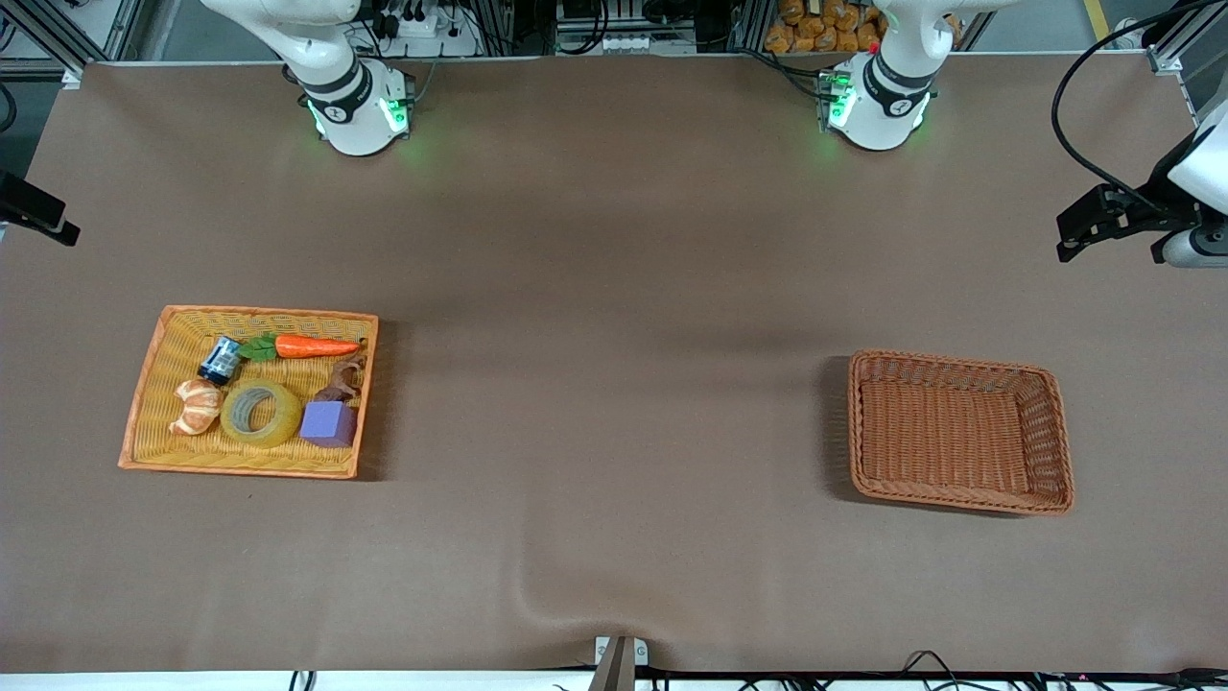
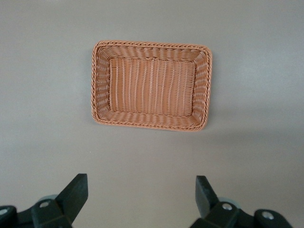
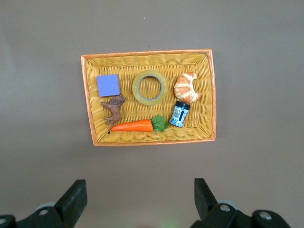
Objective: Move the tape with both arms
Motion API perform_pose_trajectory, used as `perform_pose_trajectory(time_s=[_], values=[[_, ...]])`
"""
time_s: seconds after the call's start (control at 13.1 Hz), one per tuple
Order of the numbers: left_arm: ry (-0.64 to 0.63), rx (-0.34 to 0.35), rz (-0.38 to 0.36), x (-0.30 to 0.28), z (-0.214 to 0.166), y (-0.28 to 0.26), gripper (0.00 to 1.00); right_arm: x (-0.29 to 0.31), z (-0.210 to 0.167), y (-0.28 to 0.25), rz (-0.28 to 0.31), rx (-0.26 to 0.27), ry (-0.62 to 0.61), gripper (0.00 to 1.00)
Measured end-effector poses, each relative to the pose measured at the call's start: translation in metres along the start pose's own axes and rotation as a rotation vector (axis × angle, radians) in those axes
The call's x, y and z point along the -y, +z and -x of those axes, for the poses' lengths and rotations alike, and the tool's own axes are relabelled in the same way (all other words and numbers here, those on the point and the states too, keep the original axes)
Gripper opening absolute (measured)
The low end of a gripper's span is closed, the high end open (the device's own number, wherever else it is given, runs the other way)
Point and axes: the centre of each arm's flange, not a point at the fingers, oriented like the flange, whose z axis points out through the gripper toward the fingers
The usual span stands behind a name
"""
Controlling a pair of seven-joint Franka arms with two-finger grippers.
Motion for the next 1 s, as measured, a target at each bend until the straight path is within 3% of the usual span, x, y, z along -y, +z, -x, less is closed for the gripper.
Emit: perform_pose_trajectory(time_s=[0.77, 1.0], values=[[0.006, 0.001, 0.000, -0.003, 0.000, 0.001, 1.00, 0.004, -0.002, 0.004, -0.001, 0.008, -0.010, 1.00], [0.006, 0.003, 0.000, -0.003, 0.000, 0.001, 1.00, 0.022, -0.023, 0.045, -0.002, 0.085, -0.042, 1.00]])
